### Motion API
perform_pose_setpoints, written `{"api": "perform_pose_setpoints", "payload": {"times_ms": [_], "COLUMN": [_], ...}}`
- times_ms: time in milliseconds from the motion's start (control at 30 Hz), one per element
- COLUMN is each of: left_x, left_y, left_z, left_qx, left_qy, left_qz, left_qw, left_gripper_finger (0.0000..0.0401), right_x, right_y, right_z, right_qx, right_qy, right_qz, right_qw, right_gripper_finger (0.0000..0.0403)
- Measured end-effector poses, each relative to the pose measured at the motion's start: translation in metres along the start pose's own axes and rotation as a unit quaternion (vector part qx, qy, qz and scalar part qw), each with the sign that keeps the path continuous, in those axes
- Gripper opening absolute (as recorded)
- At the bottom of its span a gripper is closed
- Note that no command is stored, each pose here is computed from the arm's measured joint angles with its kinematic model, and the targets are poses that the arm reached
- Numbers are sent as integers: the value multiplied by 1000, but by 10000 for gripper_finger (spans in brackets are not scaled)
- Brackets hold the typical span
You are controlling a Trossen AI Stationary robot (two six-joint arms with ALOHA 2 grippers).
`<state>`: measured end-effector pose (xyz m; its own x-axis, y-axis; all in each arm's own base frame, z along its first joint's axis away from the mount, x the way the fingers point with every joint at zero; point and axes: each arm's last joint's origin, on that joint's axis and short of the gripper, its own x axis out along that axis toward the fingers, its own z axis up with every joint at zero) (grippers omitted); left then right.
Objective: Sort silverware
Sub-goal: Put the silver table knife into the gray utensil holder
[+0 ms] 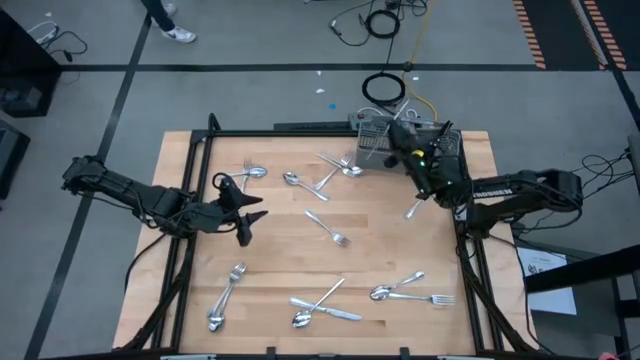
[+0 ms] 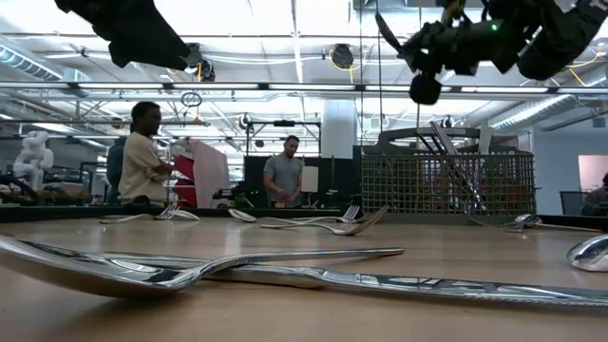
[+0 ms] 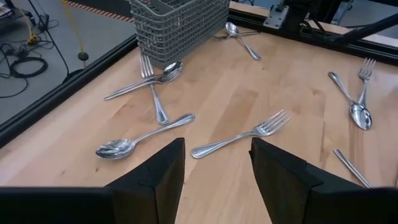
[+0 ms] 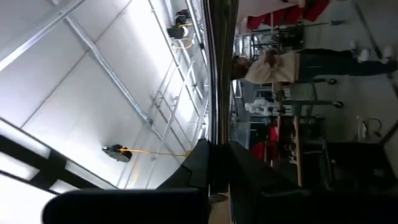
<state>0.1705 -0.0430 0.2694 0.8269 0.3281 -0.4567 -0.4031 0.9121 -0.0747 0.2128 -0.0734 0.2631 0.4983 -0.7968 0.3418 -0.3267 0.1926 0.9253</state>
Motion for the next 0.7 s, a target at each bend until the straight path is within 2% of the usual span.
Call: {"api": "perform_pose_setpoints", "payload": {"times_ms": [233,467,567,700], "left_x": [0,0,0,1], "left_y": [0,1,1,2], "left_z": [0,0,0,1], "left_qx": [0,0,0,-2], "left_qy": [0,-7,-7,-7], "left_qz": [0,14,14,19], "left_qw": [1000,1000,1000,1000], "left_gripper_finger": [192,192,192,192], "right_x": [-29,-45,-46,-47], "right_y": [-22,-20,-18,-26], "right_z": [23,35,37,36], "right_qx": [21,37,62,92], "right_qy": [0,7,3,4], "right_qz": [-35,-28,-25,-57], "right_qw": [999,999,998,994], "right_gripper_finger": [20,25,28,26]}}
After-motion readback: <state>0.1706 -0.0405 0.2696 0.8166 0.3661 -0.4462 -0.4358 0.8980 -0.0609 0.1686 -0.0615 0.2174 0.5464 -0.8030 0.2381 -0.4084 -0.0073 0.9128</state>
